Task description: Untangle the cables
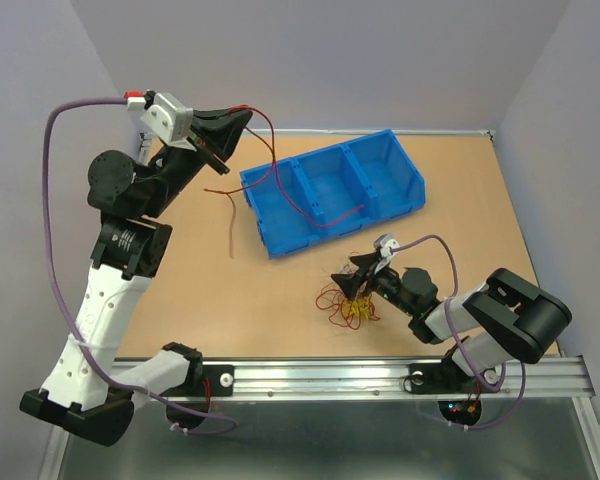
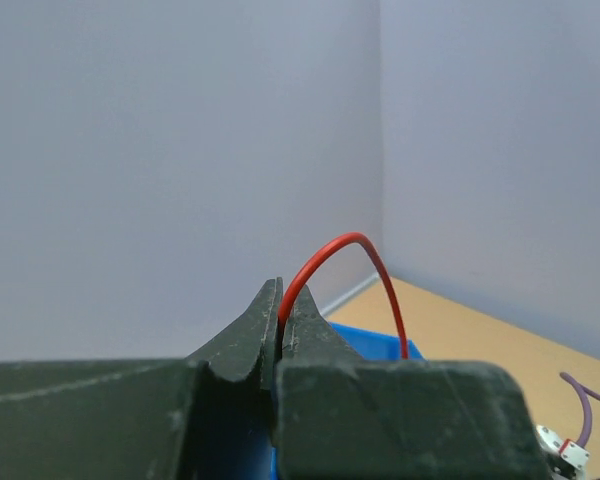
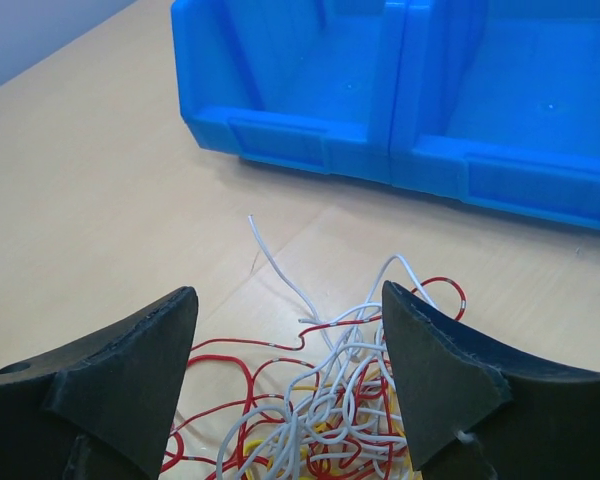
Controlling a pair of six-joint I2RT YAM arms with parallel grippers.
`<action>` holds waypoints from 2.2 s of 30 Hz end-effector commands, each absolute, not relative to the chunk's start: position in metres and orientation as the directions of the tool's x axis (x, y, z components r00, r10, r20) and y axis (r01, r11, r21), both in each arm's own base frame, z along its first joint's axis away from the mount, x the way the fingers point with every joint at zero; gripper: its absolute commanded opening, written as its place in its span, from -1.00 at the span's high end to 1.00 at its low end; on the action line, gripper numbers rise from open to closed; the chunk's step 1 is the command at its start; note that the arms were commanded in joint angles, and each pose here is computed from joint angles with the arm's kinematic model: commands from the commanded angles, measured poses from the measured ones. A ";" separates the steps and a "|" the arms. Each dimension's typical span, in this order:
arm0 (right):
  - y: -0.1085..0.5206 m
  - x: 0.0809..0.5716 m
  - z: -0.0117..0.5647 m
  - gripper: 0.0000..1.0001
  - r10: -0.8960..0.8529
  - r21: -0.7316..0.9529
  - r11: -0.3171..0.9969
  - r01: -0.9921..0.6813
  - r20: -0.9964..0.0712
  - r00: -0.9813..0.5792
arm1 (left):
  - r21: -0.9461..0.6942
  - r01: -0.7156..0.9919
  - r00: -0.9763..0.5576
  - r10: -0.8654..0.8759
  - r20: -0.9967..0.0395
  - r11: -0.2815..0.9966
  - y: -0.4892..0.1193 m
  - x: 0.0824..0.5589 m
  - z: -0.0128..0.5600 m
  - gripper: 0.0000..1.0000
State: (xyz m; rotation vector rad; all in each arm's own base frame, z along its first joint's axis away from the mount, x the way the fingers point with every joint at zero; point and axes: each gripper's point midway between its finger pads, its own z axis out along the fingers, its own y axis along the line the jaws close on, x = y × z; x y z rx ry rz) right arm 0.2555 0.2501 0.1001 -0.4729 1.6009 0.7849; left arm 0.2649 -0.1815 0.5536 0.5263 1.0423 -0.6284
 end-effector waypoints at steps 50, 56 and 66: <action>0.217 0.251 0.171 -0.59 0.299 0.182 0.736 -0.652 -0.952 0.072 | 0.032 0.747 0.199 -0.177 -0.964 0.664 -0.152 0.396 0.378 1.00; 0.218 0.250 0.172 -0.59 0.300 0.183 0.732 -0.656 -0.951 0.069 | 0.032 0.725 0.212 -0.179 -0.961 0.688 -0.147 0.397 0.369 1.00; 0.216 0.249 0.173 -0.59 0.304 0.184 0.734 -0.654 -0.950 0.074 | 0.038 0.654 0.293 -0.207 -0.934 0.755 -0.123 0.382 0.377 1.00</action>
